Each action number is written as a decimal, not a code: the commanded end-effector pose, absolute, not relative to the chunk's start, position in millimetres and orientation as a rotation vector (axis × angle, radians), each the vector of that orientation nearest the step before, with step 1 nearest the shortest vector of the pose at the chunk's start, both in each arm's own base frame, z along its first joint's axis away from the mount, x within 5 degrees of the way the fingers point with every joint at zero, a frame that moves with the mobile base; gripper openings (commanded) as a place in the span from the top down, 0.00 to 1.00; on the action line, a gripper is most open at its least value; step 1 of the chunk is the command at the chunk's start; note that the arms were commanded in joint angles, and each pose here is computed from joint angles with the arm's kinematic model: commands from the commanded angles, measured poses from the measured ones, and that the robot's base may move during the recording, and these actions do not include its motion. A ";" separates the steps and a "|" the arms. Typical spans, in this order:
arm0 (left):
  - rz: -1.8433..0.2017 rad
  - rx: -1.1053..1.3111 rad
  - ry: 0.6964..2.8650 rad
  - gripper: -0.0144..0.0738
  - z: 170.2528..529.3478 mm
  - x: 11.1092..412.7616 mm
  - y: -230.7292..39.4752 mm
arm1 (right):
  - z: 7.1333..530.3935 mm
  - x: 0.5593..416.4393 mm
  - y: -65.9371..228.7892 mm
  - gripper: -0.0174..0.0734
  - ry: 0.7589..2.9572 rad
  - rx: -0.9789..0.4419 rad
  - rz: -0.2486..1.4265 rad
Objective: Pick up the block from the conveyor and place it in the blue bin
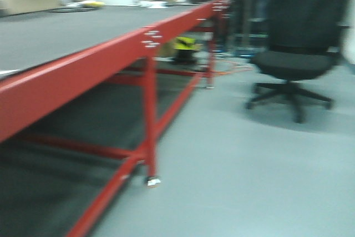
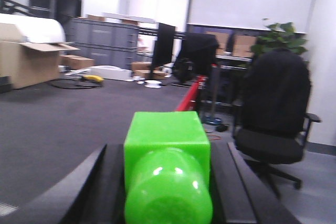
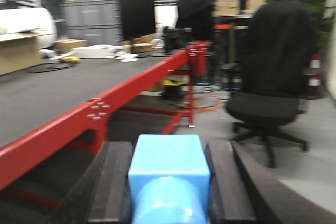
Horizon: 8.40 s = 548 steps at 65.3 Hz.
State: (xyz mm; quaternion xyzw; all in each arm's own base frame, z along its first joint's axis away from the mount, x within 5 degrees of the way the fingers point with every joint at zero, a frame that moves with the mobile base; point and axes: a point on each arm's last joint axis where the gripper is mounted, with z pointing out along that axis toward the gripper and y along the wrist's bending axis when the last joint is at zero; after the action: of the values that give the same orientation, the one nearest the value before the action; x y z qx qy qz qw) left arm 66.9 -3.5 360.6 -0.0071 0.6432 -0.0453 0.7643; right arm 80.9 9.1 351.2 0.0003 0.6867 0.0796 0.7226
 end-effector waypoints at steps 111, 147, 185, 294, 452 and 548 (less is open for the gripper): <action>-0.105 -0.020 1.373 0.96 363.1 64.5 -3.4 | 353.7 79.6 8.8 0.98 1.486 -0.003 0.172; -0.105 -0.020 1.373 0.96 363.1 64.5 -3.4 | 353.7 79.6 8.8 0.98 1.486 -0.003 0.172; -0.105 -0.020 1.373 0.96 363.1 64.5 -3.4 | 353.7 79.6 8.8 0.98 1.486 -0.003 0.172; -0.105 -0.020 1.373 0.96 363.1 64.5 -3.4 | 353.7 79.6 8.8 0.98 1.486 -0.003 0.172; -0.404 0.464 1.743 0.63 414.9 306.4 -167.7 | 398.0 290.7 160.0 0.82 1.658 -0.458 0.355; -0.318 0.087 1.694 0.96 302.0 104.0 -27.2 | 297.4 140.2 30.3 0.98 1.629 -0.041 0.263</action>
State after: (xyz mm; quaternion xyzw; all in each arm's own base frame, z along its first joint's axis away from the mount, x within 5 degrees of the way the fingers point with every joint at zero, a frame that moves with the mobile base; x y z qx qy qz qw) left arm 119.1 -32.0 309.2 0.0485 0.7639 -0.1370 0.6288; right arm 155.3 35.8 306.4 -0.0176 0.7396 0.1257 0.6609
